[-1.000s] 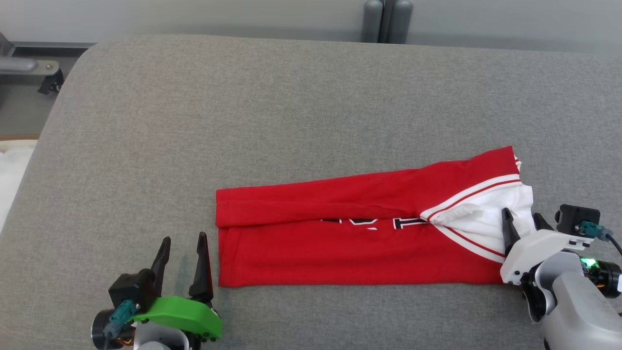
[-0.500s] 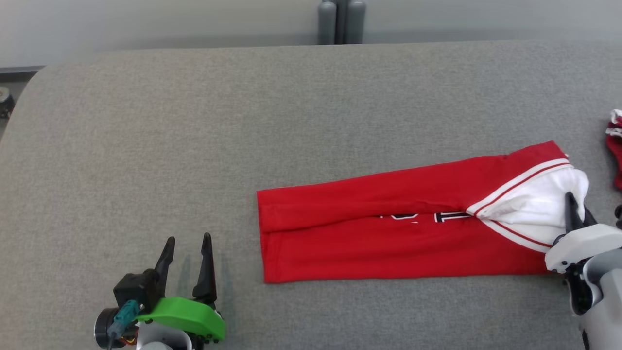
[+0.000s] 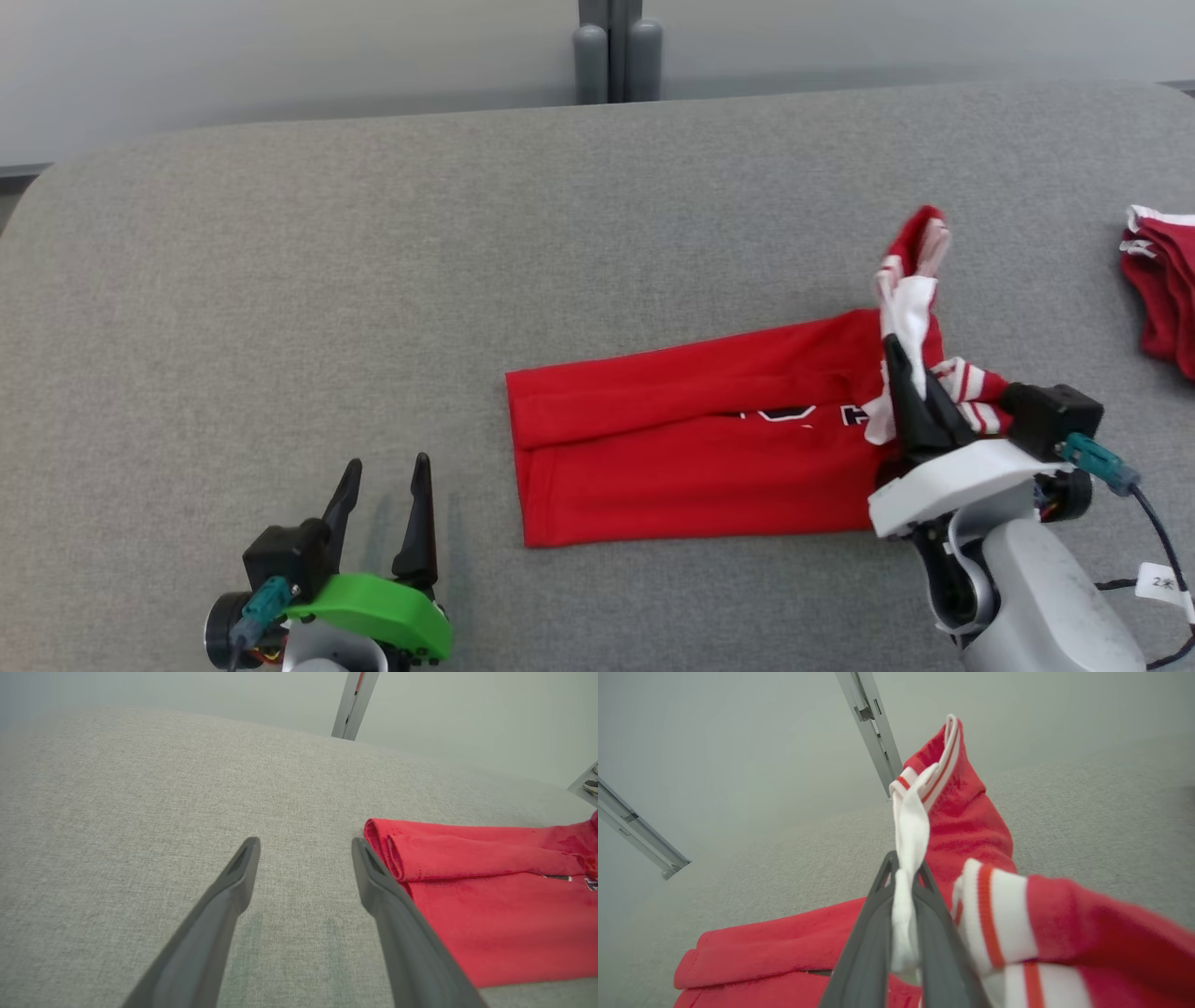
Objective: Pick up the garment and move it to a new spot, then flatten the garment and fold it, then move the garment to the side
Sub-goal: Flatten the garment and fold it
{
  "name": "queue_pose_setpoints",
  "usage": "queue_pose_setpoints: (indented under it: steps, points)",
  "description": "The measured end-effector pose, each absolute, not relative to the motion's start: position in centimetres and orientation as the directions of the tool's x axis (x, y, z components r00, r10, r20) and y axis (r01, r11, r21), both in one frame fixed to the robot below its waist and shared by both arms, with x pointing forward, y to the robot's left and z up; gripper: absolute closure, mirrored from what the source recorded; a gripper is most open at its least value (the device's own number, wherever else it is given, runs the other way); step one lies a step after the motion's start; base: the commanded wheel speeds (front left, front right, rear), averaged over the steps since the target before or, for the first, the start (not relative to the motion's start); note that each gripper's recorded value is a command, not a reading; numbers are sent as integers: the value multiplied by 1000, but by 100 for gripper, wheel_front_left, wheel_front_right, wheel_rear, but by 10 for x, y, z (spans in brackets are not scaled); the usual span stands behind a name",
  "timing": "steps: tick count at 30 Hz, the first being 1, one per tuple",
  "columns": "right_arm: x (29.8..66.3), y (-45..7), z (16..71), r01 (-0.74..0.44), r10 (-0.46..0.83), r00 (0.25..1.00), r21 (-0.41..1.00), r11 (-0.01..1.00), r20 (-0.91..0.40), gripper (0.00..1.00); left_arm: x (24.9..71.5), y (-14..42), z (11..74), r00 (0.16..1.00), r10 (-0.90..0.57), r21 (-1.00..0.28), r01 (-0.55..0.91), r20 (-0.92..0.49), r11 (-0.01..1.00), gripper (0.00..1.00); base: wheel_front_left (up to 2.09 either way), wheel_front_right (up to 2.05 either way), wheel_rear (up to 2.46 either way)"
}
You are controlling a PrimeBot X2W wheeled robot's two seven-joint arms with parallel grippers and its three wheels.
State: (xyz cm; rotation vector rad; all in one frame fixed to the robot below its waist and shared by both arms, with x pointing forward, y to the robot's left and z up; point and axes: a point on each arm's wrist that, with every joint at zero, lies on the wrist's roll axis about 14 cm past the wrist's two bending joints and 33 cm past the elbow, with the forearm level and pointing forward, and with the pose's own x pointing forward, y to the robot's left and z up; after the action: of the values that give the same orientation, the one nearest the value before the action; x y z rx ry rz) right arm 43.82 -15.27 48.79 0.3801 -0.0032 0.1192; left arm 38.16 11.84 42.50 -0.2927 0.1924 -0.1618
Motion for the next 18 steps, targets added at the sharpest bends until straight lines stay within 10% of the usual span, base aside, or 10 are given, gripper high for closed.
queue_pose_setpoints:
  steps: [16,18]
  points:
    - [422,38,491,-541,606,796,464,702,12,100,352,162,422,981,-57,-286,1,-187,958,0,0,0,0]
    - [416,54,493,-561,641,767,502,658,18,31,350,168,423,982,-39,-284,-16,-186,959,0,0,0,0]
